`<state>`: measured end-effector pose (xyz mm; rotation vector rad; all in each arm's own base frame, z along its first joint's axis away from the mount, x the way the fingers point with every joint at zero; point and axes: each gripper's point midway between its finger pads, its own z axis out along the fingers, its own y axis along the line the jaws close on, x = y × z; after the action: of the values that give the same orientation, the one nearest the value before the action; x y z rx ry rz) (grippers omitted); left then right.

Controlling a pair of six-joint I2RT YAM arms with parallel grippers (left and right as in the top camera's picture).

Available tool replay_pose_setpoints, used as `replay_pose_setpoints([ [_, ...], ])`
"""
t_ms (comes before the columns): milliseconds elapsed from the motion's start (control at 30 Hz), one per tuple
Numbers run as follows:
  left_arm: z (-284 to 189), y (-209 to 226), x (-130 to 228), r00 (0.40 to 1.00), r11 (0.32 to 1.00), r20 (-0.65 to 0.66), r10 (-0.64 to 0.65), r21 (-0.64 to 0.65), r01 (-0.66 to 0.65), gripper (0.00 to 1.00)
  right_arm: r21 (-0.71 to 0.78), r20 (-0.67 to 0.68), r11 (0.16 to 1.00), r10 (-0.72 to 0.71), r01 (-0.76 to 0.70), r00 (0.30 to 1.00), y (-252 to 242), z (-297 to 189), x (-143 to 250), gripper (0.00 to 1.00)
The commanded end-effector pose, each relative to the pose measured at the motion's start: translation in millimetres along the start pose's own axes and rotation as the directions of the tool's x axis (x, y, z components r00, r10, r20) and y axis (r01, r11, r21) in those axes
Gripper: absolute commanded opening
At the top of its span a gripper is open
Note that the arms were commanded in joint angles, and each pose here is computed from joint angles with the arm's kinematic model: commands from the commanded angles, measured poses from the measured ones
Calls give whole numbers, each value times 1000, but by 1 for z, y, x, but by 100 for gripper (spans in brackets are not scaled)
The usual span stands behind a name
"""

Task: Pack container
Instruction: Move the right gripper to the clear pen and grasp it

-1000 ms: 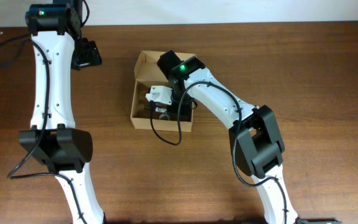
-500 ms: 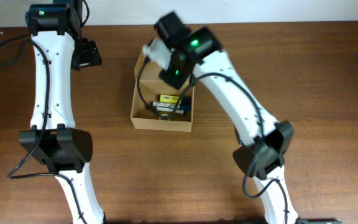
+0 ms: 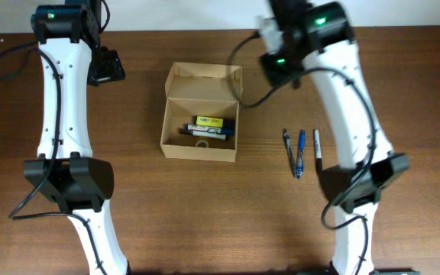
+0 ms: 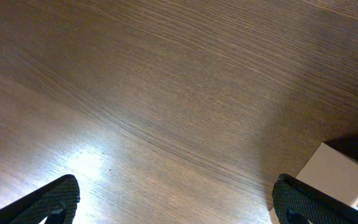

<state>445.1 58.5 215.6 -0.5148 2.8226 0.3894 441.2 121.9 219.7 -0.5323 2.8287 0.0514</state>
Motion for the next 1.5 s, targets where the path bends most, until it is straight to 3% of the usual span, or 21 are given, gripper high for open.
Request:
replay_pose_setpoints([
  [0,0,0,1,1000,1000,0,5,0,-5,100,-144,-121,980,118,-135,986,-8,31,23,34],
  [267,0,0,1,1000,1000,0,5,0,-5,100,-145,-323,977,101,-155,941,4,88,70,39],
  [467,0,0,1,1000,1000,0,5,0,-5,100,-86,-359,992,56,-93,932,11,98,81,43],
  [633,0,0,1,1000,1000,0,5,0,-5,100,-15,-282,999,32,-38,959,12,65,73,44],
  [800,0,0,1,1000,1000,0,5,0,-5,100,10,-131,1000,14,-13,991,17,-11,75,45],
  [1000,0,0,0,1000,1000,0,5,0,-5,100,19,38,1000,11,-12,999,20,-62,95,53],
  [1167,0,0,1,1000,1000,0,5,0,-5,100,21,40,998,63,-64,997,17,-18,109,64],
  [1467,0,0,1,1000,1000,0,5,0,-5,100,39,-2,973,227,-227,974,-12,82,109,64],
])
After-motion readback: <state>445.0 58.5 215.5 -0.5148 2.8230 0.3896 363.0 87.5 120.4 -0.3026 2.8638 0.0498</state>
